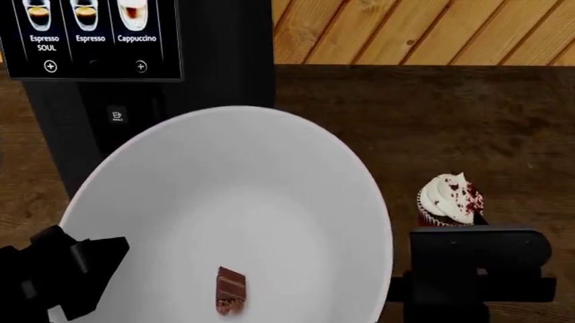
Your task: Pick up the bowl with cake and place it on the tray. Pick up the cupcake and place it on the tray.
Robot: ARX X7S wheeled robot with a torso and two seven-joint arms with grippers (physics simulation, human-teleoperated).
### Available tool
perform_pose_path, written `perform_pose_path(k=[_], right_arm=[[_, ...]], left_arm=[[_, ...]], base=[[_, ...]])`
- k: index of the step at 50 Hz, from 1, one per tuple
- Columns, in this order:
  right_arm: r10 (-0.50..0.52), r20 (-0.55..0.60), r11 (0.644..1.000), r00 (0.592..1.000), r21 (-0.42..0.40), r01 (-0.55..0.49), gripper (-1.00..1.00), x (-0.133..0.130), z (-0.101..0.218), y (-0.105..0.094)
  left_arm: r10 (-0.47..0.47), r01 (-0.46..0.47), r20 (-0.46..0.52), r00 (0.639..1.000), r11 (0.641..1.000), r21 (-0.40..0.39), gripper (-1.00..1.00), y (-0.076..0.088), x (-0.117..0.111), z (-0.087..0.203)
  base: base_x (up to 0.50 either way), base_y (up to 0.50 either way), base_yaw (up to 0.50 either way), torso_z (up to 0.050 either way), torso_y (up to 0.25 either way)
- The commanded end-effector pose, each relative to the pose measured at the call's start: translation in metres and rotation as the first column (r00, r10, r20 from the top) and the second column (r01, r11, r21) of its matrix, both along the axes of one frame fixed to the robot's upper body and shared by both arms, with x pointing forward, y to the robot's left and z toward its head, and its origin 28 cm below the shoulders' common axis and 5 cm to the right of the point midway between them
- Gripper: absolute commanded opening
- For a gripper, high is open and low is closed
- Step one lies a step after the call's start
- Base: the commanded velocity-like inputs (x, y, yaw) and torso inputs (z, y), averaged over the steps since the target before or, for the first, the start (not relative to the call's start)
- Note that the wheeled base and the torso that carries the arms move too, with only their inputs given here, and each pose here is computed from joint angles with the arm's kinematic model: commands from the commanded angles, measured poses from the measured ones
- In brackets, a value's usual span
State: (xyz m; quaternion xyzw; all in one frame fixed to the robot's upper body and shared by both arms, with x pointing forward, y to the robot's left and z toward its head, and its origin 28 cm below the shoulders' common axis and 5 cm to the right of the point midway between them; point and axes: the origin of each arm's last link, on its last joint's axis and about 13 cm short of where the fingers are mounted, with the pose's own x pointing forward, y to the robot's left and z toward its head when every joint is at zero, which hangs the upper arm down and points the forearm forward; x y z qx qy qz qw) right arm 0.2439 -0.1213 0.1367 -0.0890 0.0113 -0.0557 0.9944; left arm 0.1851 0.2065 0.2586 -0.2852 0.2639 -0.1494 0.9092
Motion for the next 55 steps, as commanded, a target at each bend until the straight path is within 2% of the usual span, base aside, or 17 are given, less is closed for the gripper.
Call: perform_pose_path(k=[1,17,43,55], right_arm=[[-0.015,-0.011,1.000,1.000,-0.005,0.015,1.00,0.016,-0.004,0.001],[-0.071,-0.028,0.997,0.997,0.015,0.071,1.00,0.017,-0.010,0.000],[-0.166,-0.062,0.985,0.984,0.032,0.169,1.00,0.043,-0.019,-0.011],[-0.156,-0.089,0.986,0.984,0.040,0.160,1.00,0.051,-0.022,-0.012]], left_arm=[[0.008,-0.008,0.006,1.000,1.000,-0.024,-1.00,0.001,-0.017,0.007],[0.014,-0.014,0.010,1.000,1.000,-0.026,-1.00,0.004,-0.020,0.009],[0.018,-0.018,0.010,1.000,0.999,-0.030,-1.00,0.006,-0.025,0.010],[0.009,-0.009,0.010,1.000,0.999,-0.034,-1.00,0.004,-0.028,0.014]], base=[[0.00,0.00,0.00,0.000,0.000],[0.00,0.00,0.00,0.000,0.001],[0.00,0.00,0.00,0.000,0.000],[0.00,0.00,0.00,0.000,0.001]])
